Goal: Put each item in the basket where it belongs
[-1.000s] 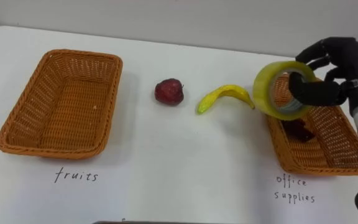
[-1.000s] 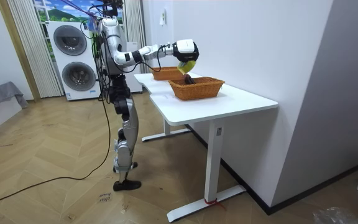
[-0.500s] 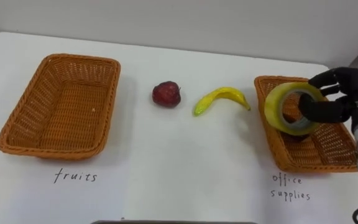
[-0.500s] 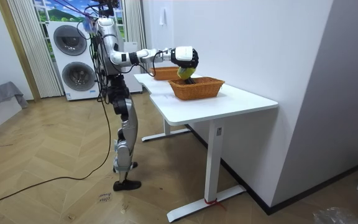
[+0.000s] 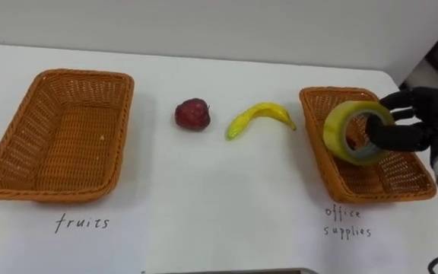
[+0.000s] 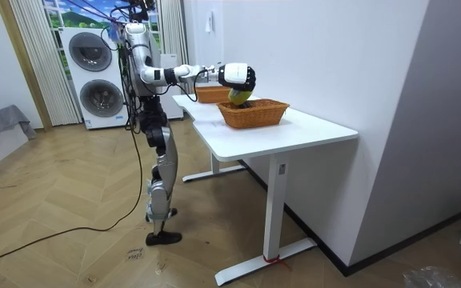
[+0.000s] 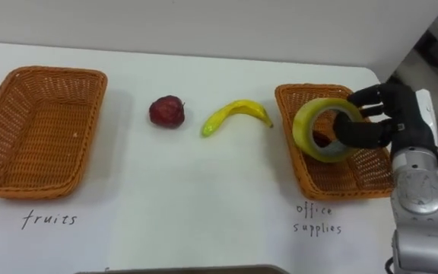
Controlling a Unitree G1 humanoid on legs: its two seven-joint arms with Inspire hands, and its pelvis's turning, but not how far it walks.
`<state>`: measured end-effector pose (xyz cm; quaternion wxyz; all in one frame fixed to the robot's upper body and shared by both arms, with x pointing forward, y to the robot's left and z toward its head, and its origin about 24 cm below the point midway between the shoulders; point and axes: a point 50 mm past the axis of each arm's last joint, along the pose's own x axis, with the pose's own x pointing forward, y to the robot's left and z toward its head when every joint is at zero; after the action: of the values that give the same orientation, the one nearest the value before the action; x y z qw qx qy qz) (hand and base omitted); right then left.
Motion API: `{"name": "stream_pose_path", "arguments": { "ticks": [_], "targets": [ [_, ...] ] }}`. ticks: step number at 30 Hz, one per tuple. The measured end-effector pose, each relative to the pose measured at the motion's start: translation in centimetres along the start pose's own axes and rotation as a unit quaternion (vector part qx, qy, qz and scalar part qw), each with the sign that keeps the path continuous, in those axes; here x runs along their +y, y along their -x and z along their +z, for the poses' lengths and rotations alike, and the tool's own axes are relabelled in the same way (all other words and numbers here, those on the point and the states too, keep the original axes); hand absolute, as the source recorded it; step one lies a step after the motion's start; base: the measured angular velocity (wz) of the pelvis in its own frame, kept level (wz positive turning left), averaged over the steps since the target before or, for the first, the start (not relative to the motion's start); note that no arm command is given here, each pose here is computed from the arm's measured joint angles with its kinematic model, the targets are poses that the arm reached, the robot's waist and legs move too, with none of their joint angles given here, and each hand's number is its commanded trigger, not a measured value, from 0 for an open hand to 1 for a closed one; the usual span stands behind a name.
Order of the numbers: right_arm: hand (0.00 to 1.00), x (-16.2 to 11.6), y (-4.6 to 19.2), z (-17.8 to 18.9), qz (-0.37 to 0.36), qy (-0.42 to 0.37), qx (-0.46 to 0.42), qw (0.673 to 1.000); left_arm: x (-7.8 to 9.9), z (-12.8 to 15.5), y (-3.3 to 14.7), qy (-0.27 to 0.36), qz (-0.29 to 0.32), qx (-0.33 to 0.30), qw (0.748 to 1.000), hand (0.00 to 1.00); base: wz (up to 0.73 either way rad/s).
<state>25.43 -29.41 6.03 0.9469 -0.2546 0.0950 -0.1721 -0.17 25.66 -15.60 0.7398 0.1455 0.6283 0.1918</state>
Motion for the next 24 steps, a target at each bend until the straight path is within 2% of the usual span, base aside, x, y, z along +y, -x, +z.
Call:
{"name": "stream_pose_path", "arguments": {
  "ticks": [7, 8, 9, 10, 24],
  "targets": [
    [1.0, -0.14, -0.02, -0.26, -0.008, 0.013, 0.006, 1.0, 0.06, 0.15, 0.0, 0.001, 0.001, -0.003, 1.0, 0.0, 0.0],
    [0.63, -0.19, -0.02, -0.27, -0.01, 0.015, 0.006, 1.0, 0.06, 0.15, 0.0, 0.001, 0.001, -0.003, 1.0, 0.0, 0.0],
    [0.05, -0.21, -0.02, -0.28, -0.011, 0.017, 0.007, 1.0, 0.06, 0.15, 0.0, 0.001, 0.001, -0.003, 1.0, 0.0, 0.0],
    [0.0, -0.24, -0.02, -0.29, -0.012, 0.021, 0.007, 1.0, 0.05, 0.12, 0.01, 0.001, 0.001, -0.002, 1.0, 0.0, 0.0],
    [0.0, -0.49, -0.01, -0.31, -0.026, 0.029, 0.007, 0.999, -0.01, -0.15, 0.04, 0.0, 0.001, 0.005, 1.0, 0.0, 0.0]
  ]
}}
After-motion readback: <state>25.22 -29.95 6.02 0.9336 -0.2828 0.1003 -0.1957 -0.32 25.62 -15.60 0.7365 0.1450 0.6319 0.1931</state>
